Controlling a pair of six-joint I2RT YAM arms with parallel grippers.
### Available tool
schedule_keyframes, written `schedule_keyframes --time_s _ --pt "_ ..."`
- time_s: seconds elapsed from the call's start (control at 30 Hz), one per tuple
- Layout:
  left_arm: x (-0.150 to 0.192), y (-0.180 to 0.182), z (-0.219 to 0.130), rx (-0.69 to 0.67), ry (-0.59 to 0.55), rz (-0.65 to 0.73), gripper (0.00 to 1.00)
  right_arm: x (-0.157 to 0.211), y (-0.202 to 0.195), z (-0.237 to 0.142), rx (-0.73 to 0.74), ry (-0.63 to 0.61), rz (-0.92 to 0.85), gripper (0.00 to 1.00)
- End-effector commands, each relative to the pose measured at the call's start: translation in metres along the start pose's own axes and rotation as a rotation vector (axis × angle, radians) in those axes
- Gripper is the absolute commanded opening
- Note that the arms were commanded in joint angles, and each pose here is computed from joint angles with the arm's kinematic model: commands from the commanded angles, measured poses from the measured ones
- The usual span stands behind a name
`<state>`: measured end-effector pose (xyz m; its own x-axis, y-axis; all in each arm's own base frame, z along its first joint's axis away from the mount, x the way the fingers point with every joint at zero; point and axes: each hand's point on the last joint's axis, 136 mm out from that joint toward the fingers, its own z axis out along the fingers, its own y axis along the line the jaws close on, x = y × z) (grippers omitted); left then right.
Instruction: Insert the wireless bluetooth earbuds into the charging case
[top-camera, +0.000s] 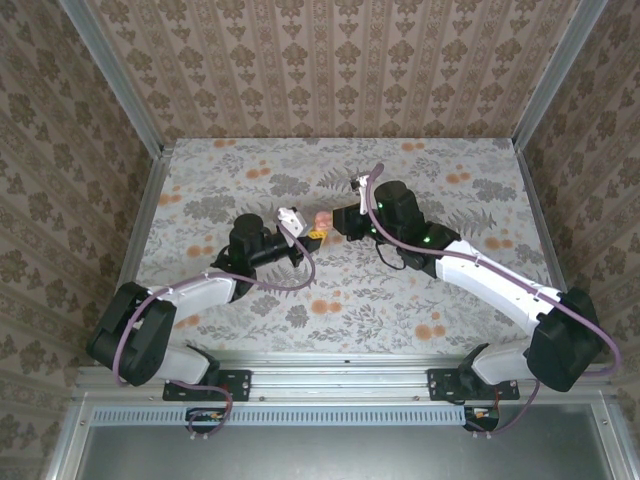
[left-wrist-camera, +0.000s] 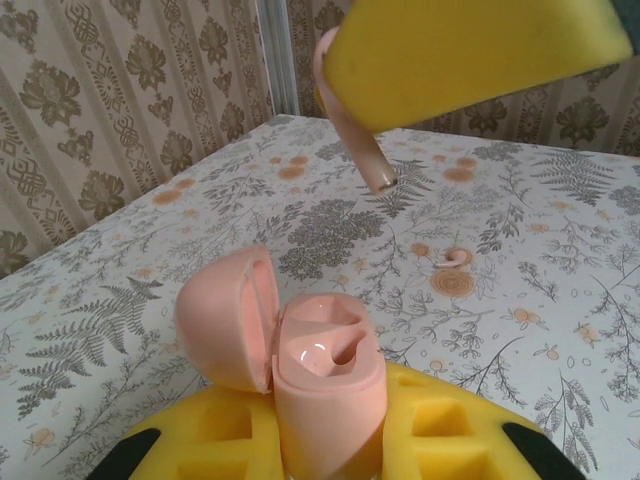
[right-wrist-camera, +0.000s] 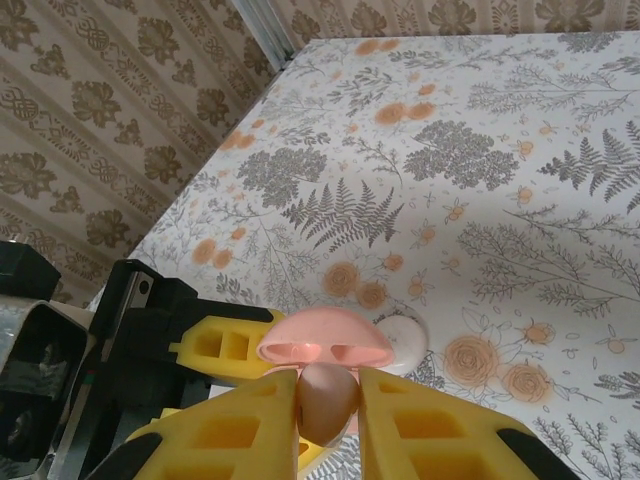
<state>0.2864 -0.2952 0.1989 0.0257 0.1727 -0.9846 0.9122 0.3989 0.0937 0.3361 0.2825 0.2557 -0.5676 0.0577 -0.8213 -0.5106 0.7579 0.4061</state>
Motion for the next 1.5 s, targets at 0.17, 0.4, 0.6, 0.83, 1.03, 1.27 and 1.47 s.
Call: schedule_keyframes --time_s 0.17,0.4,0.6,0.83,1.03,1.27,1.47 --pt "-0.036 0.004 -0.002 -0.019 -0.09 0.025 0.1 -0.015 0.02 0.004 -0.074 -0.064 0.014 0.21" --pt "-0.042 0.008 -0.005 -0.042 -0.108 0.005 0.1 -0.012 0.024 0.016 -0.092 -0.049 0.012 0.21" --pt "-0.048 0.01 -0.006 -0.055 -0.134 -0.014 0.1 -0.008 0.023 0.021 -0.097 -0.043 0.022 0.21" --pt "-0.053 0.012 -0.008 -0.069 -0.145 -0.015 0.1 -0.005 0.023 0.024 -0.102 -0.038 0.027 0.21" --pt "-0.056 0.012 -0.008 -0.063 -0.154 -0.023 0.1 -0.007 0.019 0.024 -0.084 -0.051 0.028 0.21" --pt "-0.057 0.012 -0.008 -0.061 -0.157 -0.046 0.1 -0.012 0.019 0.025 -0.077 -0.067 0.013 0.21" --pt "-0.061 0.016 -0.009 -0.073 -0.167 -0.063 0.11 -0.005 0.019 0.025 -0.077 -0.048 0.001 0.21"
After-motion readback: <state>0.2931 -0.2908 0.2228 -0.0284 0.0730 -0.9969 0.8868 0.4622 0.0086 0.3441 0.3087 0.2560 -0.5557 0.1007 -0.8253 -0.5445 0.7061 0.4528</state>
